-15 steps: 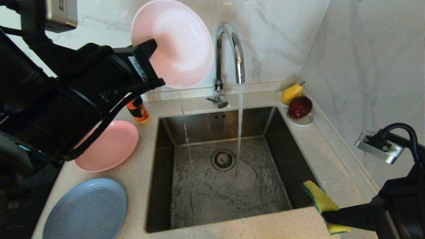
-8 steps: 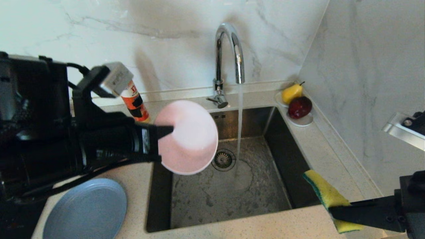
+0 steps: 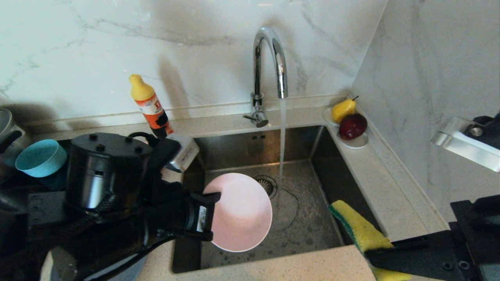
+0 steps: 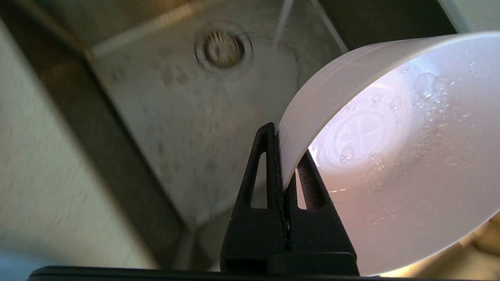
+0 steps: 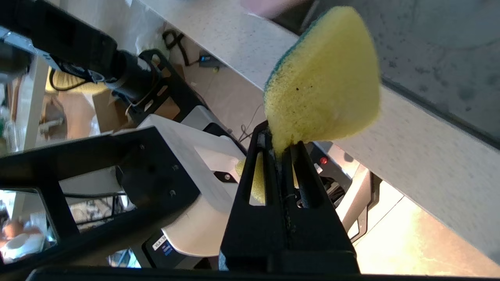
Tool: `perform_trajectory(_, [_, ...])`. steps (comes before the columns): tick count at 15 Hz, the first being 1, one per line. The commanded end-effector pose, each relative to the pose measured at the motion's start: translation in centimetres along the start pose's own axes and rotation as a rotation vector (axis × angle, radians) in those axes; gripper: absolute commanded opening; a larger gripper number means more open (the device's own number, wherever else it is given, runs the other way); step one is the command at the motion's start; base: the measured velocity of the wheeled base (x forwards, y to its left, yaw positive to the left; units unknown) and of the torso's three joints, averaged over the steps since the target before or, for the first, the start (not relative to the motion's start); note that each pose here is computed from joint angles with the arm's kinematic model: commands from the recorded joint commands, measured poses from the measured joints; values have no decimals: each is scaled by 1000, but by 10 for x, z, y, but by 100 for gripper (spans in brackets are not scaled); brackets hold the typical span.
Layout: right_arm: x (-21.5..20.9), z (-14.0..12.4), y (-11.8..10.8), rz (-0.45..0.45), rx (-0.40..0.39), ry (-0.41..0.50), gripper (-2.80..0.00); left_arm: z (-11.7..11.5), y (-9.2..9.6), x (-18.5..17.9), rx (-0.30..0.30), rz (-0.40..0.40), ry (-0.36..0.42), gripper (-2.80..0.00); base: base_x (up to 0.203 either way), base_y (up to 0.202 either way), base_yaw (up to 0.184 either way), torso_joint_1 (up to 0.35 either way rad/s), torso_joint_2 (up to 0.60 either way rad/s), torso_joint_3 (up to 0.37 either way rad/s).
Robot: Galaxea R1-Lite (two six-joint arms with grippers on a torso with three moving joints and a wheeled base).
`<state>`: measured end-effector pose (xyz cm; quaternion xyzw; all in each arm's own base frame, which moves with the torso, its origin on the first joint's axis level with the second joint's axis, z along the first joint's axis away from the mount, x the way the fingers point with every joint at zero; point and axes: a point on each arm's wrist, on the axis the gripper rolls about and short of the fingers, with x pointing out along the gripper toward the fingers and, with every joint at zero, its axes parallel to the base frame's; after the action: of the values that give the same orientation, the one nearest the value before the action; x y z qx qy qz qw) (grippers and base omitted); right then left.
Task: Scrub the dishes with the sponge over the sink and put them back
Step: Wipe the bowl
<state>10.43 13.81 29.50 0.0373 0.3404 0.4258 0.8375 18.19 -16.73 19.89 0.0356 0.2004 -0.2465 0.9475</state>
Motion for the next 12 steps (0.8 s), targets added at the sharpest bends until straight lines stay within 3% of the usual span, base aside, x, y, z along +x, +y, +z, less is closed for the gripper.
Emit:
perform_trajectory(1, [33,11,3,-8,4,69,-280,-8,-21,31,5,38,-76,-280,0,0,0,0,0,0])
perform_trajectory(2, [42,15,4,-10,7,80,-280,-5,-25,33,2,46,-124,-280,0,0,0,0,0,0])
perform_trajectory(5, [66,27,7,2,9,108,-280,-7,-26,39,19,120,-136,-280,0,0,0,0,0,0])
perform_trajectory(8, [98,33,6,-2,19,130,-280,-8,-30,37,34,112,-137,-280,0,0,0,0,0,0])
perform_trajectory(12, [127,44,0,-14,30,96,-280,-1,-32,35,-1,117,-222,-280,0,0,0,0,0,0])
